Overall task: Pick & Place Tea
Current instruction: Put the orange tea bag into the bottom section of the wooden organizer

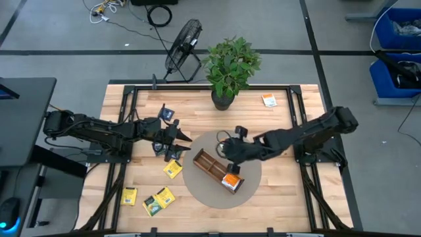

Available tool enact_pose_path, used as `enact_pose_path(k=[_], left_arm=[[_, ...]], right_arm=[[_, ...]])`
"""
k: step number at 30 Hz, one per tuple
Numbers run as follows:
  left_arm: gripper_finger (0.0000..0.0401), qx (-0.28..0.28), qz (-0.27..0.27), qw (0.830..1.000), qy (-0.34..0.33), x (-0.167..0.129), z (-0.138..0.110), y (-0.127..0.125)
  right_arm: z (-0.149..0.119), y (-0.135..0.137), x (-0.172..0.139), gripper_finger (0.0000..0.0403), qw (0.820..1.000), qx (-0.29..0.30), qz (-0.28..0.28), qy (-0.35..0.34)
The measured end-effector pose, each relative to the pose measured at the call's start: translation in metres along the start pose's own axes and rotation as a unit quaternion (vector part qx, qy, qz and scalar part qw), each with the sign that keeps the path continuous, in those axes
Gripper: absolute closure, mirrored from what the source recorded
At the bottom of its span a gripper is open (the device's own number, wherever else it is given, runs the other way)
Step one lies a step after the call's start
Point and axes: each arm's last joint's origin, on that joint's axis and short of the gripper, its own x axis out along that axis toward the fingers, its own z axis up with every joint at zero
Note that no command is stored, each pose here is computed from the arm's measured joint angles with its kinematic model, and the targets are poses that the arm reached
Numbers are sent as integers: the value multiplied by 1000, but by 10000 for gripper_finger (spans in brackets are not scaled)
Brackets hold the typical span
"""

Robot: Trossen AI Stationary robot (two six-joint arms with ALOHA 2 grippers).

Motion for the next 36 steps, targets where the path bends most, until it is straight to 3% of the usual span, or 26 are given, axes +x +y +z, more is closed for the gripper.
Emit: enact_pose_path(k=[6,14,19,27,32,36], left_arm=[[218,1,0,1000,-2,0,0,0],[218,28,-12,997,-68,0,13,-4],[218,51,-21,994,-97,-3,20,-9],[218,29,-21,997,-63,-20,21,-12],[218,39,-33,995,-86,-37,29,-20],[218,55,-39,989,-130,-56,21,-25]], right_arm=[[-28,-6,-16,334,991,40,61,-113],[-69,-35,-38,343,968,73,78,-225],[-97,-50,-42,343,961,73,70,-257],[-131,-71,-43,343,958,85,45,-271],[-138,-80,-45,343,943,105,45,-312],[-141,-87,-45,345,933,98,55,-342]])
